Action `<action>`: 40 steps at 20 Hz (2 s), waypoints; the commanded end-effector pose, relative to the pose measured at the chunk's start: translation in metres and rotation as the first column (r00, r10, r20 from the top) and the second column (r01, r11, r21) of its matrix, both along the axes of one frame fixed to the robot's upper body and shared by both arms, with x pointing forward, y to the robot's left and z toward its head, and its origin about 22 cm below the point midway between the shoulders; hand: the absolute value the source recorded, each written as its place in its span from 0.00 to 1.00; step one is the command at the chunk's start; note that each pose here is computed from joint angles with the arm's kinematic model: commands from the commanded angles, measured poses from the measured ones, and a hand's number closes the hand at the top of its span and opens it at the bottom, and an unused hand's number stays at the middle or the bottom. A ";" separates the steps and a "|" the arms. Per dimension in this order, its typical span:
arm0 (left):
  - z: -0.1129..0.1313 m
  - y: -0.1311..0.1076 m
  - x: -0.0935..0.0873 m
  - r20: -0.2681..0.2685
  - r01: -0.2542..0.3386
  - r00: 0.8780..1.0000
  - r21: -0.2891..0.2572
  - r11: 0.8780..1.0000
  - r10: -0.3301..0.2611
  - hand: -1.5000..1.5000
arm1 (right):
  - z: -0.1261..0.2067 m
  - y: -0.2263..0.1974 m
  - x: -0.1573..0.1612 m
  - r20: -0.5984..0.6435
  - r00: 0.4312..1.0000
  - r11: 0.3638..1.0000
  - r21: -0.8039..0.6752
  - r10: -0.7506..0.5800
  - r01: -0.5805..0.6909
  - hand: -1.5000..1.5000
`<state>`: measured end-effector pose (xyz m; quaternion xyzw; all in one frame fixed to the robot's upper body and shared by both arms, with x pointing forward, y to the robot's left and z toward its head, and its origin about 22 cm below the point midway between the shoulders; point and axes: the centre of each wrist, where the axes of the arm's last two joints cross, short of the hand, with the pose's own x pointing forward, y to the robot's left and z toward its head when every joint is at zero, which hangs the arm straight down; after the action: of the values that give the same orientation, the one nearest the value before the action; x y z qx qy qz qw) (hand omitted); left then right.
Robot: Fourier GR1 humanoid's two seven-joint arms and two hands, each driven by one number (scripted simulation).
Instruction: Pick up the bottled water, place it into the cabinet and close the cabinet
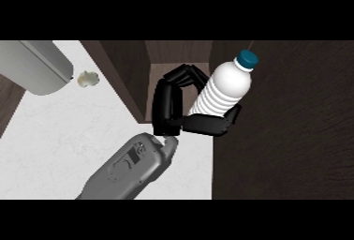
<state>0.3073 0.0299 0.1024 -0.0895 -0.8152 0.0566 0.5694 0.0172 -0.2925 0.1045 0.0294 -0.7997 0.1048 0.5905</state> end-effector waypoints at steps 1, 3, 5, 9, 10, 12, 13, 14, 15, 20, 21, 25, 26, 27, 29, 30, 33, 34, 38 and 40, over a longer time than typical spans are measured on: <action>-0.004 0.003 0.023 -0.021 -0.034 0.999 0.049 0.998 0.035 1.00 | 0.030 0.018 -0.006 0.062 0.998 0.998 0.065 -0.002 -0.002 0.00; 0.004 -0.002 0.034 -0.013 -0.039 0.999 0.063 0.997 0.039 1.00 | 0.012 0.002 0.006 0.064 0.998 0.998 0.064 -0.005 0.001 0.00; -0.014 -0.001 0.027 -0.026 -0.051 0.998 0.087 0.995 0.053 1.00 | 0.024 -0.003 -0.005 0.046 0.999 0.998 0.051 0.029 -0.031 0.00; -0.021 0.000 0.041 -0.009 -0.078 0.997 0.135 0.988 0.080 1.00 | 0.020 -0.010 -0.005 0.050 0.998 0.999 0.039 0.030 -0.032 0.00; -0.017 0.006 0.057 -0.028 -0.087 0.995 0.140 0.986 0.091 1.00 | 0.017 -0.002 -0.005 0.055 0.998 0.998 0.052 0.016 -0.019 0.00; -0.032 0.010 0.057 -0.041 -0.111 0.992 0.163 0.980 0.119 1.00 | 0.015 -0.007 -0.011 0.038 0.999 0.998 0.051 0.022 -0.024 0.00; -0.024 0.006 0.064 -0.052 -0.097 0.993 0.167 0.981 0.107 1.00 | 0.017 -0.004 0.001 0.052 0.998 0.997 0.079 0.020 -0.024 0.00; -0.025 0.012 0.069 -0.052 -0.102 0.992 0.160 0.982 0.112 1.00 | 0.017 -0.008 -0.003 0.053 0.998 0.998 0.061 0.017 -0.020 0.00; -0.034 0.012 0.066 -0.068 -0.134 0.987 0.152 0.979 0.146 1.00 | 0.009 -0.009 0.004 0.056 0.998 0.998 0.063 0.028 -0.031 0.00; -0.029 0.025 0.092 -0.072 -0.187 0.978 0.122 0.975 0.197 1.00 | 0.009 -0.007 0.003 0.060 0.998 0.995 0.092 0.032 -0.038 0.00; -0.043 0.031 0.087 -0.070 -0.179 0.979 0.123 0.976 0.189 1.00 | 0.019 -0.010 -0.006 0.039 0.999 0.997 0.065 0.036 -0.039 0.00; -0.041 0.031 0.099 -0.054 -0.199 0.976 0.165 0.966 0.210 1.00 | 0.019 -0.004 0.000 0.054 0.998 0.997 0.072 0.037 -0.041 0.00; -0.049 0.034 0.097 -0.044 -0.201 0.976 0.171 0.964 0.212 1.00 | 0.019 0.007 -0.003 0.033 0.998 0.995 0.084 0.044 -0.047 0.00; -0.039 0.029 0.104 -0.013 -0.232 0.971 0.217 0.948 0.240 1.00 | 0.015 0.002 0.000 0.060 0.997 0.996 0.074 0.052 -0.056 0.00; -0.035 0.028 0.111 0.002 -0.233 0.970 0.305 0.923 0.244 1.00 | 0.017 -0.002 0.001 0.063 0.997 0.995 0.082 0.053 -0.058 0.00; -0.038 0.043 0.117 0.003 -0.227 0.970 0.350 0.909 0.242 1.00 | 0.007 -0.009 0.003 0.052 0.997 0.996 0.066 0.055 -0.058 0.00; -0.037 0.047 0.122 -0.014 -0.193 0.977 0.368 0.910 0.213 0.00 | 0.015 -0.007 0.003 0.066 0.997 0.996 0.074 0.043 -0.048 0.00; -0.039 0.049 0.124 -0.032 -0.217 0.969 0.367 0.905 0.245 0.00 | 0.018 -0.001 0.000 0.071 0.995 0.994 0.081 0.065 -0.070 0.00; -0.053 0.046 0.121 -0.022 -0.231 0.964 0.419 0.878 0.265 0.00 | 0.014 -0.010 0.005 0.056 0.995 0.994 0.058 0.086 -0.090 0.00; -0.031 0.035 0.127 -0.022 -0.224 0.967 0.412 0.883 0.256 0.00 | 0.022 -0.007 -0.005 0.066 0.995 0.996 0.045 0.074 -0.077 0.00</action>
<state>0.4302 0.0700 0.0622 0.1276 -0.7950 -0.0334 0.5922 0.0192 -0.3050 0.0998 0.0620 -0.8035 0.1046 0.5828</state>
